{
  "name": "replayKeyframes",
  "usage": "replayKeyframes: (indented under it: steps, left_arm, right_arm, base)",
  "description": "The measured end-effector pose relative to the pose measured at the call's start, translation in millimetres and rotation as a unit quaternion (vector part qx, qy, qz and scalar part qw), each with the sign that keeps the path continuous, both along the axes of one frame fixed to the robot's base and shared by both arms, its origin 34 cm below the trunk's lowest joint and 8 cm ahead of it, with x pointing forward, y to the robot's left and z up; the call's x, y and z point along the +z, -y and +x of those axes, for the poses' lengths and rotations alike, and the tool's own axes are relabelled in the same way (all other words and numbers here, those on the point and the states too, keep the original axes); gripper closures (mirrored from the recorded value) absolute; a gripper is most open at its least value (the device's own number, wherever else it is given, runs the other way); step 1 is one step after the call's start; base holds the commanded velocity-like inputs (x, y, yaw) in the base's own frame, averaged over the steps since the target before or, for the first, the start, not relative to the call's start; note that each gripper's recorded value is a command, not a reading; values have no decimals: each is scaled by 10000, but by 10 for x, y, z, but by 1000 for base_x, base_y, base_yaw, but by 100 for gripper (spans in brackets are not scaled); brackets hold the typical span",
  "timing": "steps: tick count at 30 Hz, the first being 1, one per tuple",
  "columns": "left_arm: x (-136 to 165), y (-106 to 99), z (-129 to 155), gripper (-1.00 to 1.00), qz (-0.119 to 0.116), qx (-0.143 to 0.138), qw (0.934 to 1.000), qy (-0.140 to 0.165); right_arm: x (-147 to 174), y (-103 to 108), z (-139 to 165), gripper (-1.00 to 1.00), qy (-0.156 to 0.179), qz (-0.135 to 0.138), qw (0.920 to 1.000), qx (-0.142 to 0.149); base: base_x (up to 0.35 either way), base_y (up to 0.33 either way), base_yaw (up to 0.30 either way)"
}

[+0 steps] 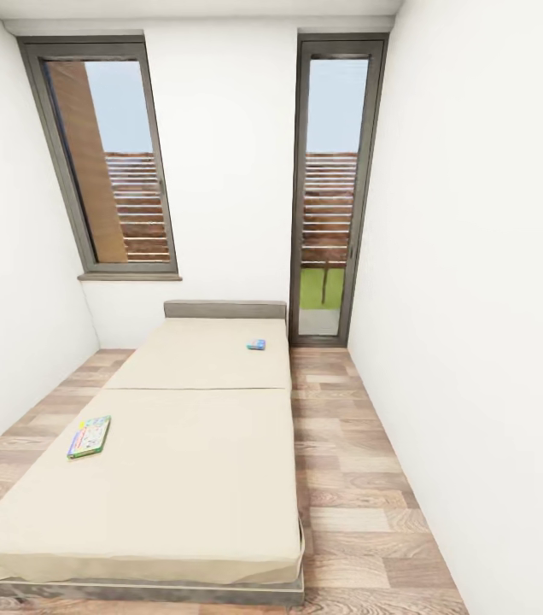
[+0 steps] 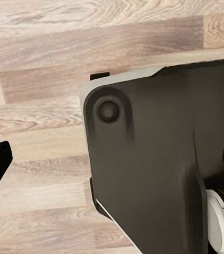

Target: Put all the toys in the child's room - the three board games (two on the bed and one on the table), the two jigsaw puzzles on the table, and the tennis ball on the table - inside the toy box on the table in the child's room.

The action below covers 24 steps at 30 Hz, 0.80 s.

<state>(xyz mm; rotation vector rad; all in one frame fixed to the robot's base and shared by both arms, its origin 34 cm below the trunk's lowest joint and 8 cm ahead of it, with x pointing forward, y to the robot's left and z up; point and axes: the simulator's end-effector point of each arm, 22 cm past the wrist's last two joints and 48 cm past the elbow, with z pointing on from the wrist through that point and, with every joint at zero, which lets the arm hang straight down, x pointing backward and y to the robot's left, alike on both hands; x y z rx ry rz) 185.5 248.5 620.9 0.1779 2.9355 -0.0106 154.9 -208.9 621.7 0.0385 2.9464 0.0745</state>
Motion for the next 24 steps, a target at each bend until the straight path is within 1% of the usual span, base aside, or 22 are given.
replayKeyframes:
  steps: [12,20,24]
  left_arm:
    - [7,9,59,-100,-17,15,10000,68]
    - [19,11,103,-100,-34,38,9997,218]
    - [16,13,91,-100,-34,17,9998,216]
  right_arm:
    - [-4,41,-11,-100,-18,-25,10000,2]
    - [-9,45,-57,-100,-80,-28,10000,8]
    - [-11,37,-82,-100,-113,-23,9999,9]
  base:
    - [0,0,0]
    - [0,0,0]
    - [0,0,0]
